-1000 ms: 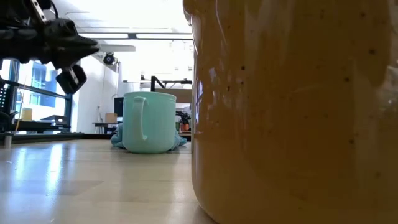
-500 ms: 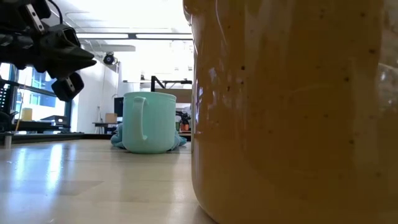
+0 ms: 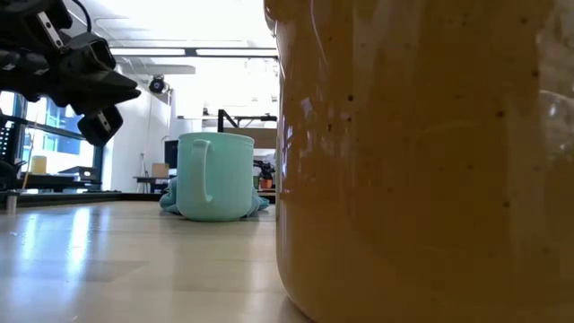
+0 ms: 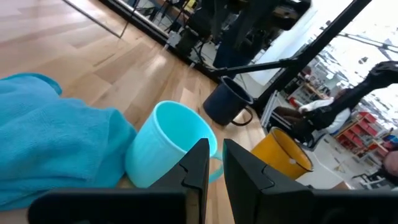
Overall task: Stack small to large cups/mugs on shelf
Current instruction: Put the blue mug on the shelf
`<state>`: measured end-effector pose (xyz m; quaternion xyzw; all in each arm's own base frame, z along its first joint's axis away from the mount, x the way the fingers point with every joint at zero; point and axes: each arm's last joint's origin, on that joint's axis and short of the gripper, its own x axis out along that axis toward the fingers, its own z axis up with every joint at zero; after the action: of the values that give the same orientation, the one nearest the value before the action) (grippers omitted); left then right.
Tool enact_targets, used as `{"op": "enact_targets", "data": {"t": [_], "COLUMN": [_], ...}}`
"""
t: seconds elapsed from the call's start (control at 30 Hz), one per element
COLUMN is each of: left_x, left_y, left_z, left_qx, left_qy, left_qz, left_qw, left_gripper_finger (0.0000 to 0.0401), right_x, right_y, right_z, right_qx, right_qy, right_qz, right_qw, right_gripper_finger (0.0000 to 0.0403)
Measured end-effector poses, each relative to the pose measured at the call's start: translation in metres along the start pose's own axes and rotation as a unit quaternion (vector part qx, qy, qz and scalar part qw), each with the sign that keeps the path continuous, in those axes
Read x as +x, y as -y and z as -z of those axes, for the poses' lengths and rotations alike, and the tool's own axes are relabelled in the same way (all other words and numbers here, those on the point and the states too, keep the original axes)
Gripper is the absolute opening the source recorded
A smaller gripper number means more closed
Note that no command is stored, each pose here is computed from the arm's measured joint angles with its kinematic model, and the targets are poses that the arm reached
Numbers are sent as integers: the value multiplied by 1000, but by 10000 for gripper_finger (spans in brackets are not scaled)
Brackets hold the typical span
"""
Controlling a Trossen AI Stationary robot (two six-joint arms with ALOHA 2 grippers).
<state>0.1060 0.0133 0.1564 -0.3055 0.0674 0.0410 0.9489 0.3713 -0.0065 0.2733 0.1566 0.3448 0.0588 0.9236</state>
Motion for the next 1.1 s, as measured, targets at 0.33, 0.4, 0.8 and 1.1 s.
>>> {"op": "enact_targets", "data": {"t": [0.33, 0.4, 0.8, 1.1], "left_x": [7, 8, 8, 8], "left_y": [-6, -7, -7, -7], "left_z": [7, 8, 9, 9], "left_qx": [-4, -7, -12, -12], "left_qy": [-45, -52, -56, -56], "left_qz": [-35, -39, -40, -41], "left_qw": [998, 998, 998, 998], "left_gripper_finger": [37, 37, 37, 37], "right_x": [49, 57, 90, 90], "right_y": [2, 4, 17, 23], "right_z": [-30, -32, -16, -18], "right_qx": [-43, -41, -39, -43], "right_qy": [-9, -17, -69, -51], "right_qz": [-27, -25, 1, 64], "right_qw": [999, 999, 997, 996], "right_gripper_finger": [118, 118, 118, 118]}}
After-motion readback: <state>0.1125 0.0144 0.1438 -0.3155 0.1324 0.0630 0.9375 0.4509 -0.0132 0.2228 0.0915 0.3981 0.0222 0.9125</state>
